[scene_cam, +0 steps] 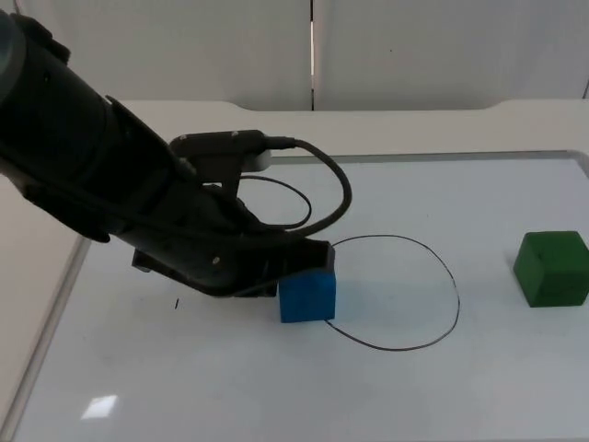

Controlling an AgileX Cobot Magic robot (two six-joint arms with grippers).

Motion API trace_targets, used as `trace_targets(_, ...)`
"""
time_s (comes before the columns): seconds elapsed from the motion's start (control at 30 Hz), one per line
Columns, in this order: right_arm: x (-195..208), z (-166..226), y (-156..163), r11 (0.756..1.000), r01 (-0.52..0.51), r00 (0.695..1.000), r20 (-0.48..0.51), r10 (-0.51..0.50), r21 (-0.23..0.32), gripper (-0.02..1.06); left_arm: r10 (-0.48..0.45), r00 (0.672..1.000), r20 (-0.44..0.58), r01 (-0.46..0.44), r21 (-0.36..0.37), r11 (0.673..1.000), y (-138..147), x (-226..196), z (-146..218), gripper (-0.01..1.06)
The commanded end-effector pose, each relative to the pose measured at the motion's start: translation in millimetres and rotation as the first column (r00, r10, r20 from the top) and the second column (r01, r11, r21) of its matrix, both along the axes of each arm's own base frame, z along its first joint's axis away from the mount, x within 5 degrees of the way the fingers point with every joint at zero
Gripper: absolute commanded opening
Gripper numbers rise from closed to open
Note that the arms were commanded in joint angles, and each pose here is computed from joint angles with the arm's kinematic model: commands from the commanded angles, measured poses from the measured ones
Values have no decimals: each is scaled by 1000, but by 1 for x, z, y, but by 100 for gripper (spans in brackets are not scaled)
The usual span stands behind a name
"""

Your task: Push the two cubes into the marked area.

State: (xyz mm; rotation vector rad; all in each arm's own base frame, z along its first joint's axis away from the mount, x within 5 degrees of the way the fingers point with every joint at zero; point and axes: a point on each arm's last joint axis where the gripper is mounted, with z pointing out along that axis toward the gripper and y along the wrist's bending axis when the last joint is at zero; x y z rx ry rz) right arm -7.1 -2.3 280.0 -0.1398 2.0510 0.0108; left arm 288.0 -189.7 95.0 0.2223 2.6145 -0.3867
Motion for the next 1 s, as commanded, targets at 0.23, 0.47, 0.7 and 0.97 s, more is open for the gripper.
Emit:
trace_targets(0.23,0,0,0,1000,6,1000,11,-6,5,105,-33,999,5,33,-6,999,-13,-6,1,0)
trace_targets(0.47,0,0,0,1000,6,1000,11,-6,5,105,-34,999,12,34,-12,999,-16,-6,3,0)
trace_targets(0.7,0,0,0,1000,6,1000,11,-6,5,105,-29,1000,5,29,-20,999,-17,-6,3,0)
trace_targets(0.97,0,0,0,1000,6,1000,11,-6,5,105,-23,1000,1,23,-25,999,-18,-7,3,0)
